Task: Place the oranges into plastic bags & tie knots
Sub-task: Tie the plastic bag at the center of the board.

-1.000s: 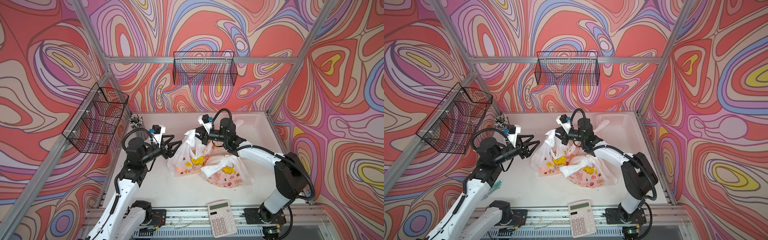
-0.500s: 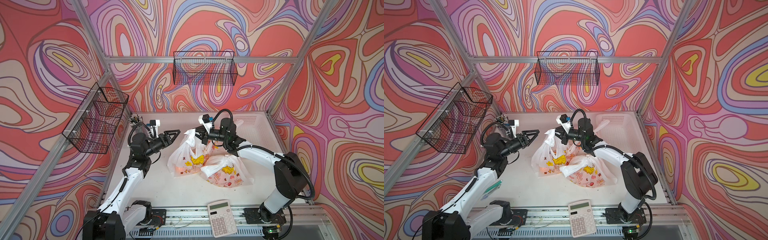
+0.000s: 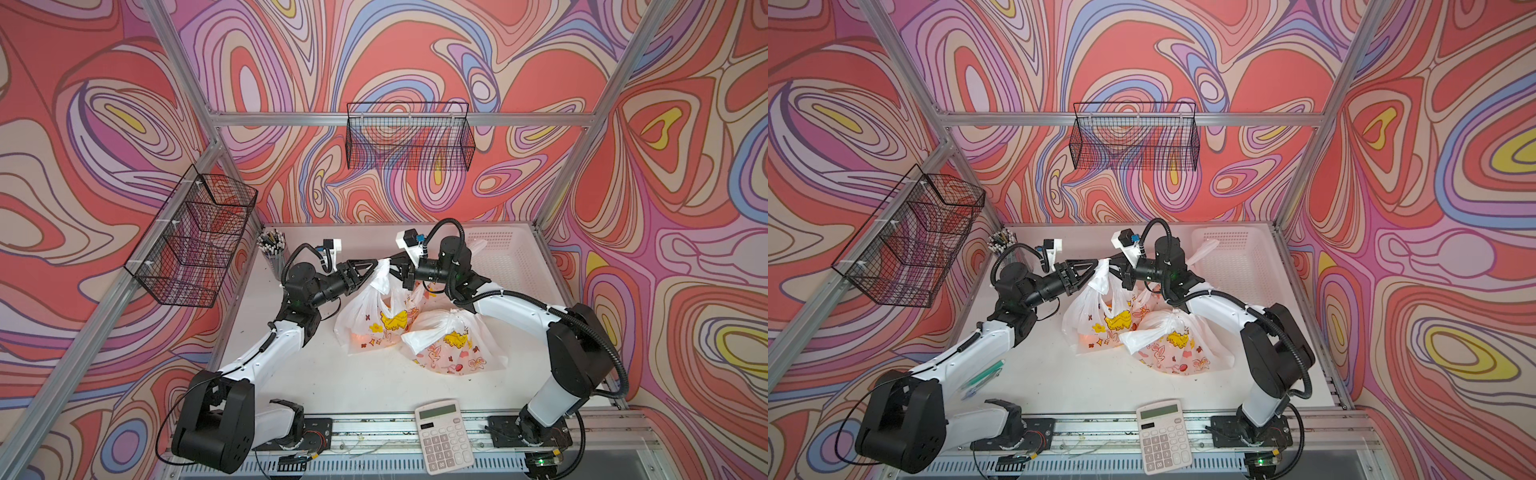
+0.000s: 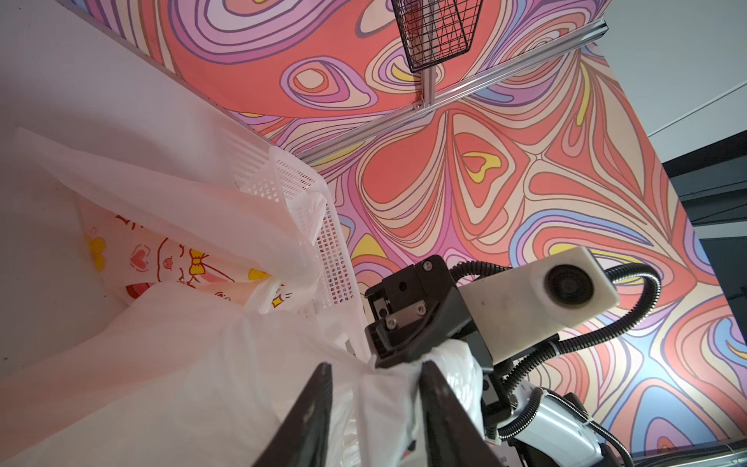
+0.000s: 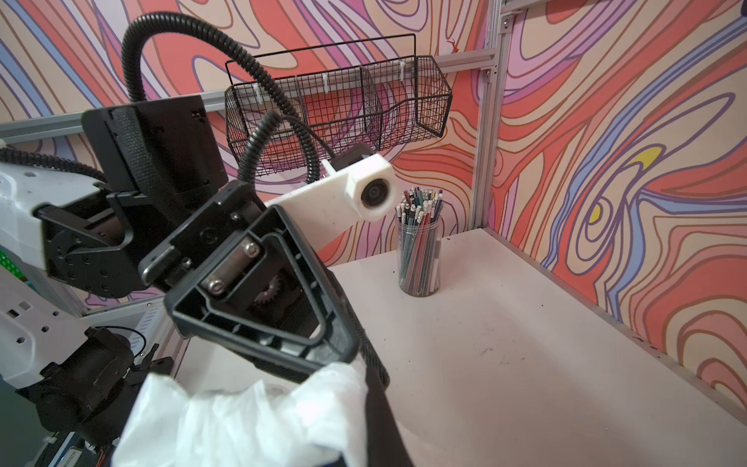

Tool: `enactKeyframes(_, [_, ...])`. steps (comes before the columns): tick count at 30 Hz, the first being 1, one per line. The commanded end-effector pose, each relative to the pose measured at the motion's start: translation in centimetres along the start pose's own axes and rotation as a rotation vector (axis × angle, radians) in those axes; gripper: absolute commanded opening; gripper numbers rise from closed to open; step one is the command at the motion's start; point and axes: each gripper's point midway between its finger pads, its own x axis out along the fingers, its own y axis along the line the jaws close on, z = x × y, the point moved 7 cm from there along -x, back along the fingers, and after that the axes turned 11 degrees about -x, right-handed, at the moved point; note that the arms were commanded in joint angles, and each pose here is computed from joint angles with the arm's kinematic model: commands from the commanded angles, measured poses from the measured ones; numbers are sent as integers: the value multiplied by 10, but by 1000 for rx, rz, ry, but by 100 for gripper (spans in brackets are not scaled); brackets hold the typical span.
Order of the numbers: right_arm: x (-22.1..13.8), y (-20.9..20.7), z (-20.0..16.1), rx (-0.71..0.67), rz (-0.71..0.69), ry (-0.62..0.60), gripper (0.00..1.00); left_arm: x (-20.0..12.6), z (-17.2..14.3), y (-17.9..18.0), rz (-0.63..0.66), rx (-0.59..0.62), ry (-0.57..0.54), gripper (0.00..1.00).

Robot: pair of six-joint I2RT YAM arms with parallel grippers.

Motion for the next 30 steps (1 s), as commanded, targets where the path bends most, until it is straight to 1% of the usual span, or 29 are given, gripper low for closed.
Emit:
enactKeyframes(1, [4,2,-7,4,12,9,0,2,5,-21,-78,47,-21,24])
enactKeyframes(4, [5,1,-9,7,7,20,0,2,6,-21,-78,48,-19,13])
enactKeyframes(6, [5,1,-10,11,4,33,0,2,5,-23,-83,54,-16,3])
enactKeyframes(7, [5,0,-10,13,-3,44,0,2,5,-23,-84,57,-19,0])
enactKeyframes(8, [4,-1,-9,8,-16,55,0,1,5,-23,-83,57,-21,0])
enactKeyframes(10, [-2,0,-5,-7,-54,70,15,0,5,-23,-80,57,-29,0])
enactKeyframes(14, [-26,4,4,-47,-190,108,46,-3,6,-19,-49,34,-67,0])
enactKeyframes(15, [-33,6,6,-54,-223,120,52,-4,6,-17,-38,25,-81,0])
enactKeyframes(17, [-49,12,10,-65,-293,138,60,-7,6,-14,-17,11,-105,0])
enactKeyframes(19, [-61,24,15,-90,-344,143,62,-9,6,-12,2,6,-122,0])
enactKeyframes(21, [-69,43,21,-164,-396,149,66,-11,6,-12,15,-1,-140,0])
enactKeyframes(23, [-70,64,23,-238,-417,154,68,-13,6,-10,32,-14,-154,0])
enactKeyframes(27, [-57,98,33,-399,-453,158,68,-16,7,-5,76,-53,-189,0])
enactKeyframes(30, [-40,113,40,-488,-477,147,68,-19,7,-6,105,-52,-207,0])
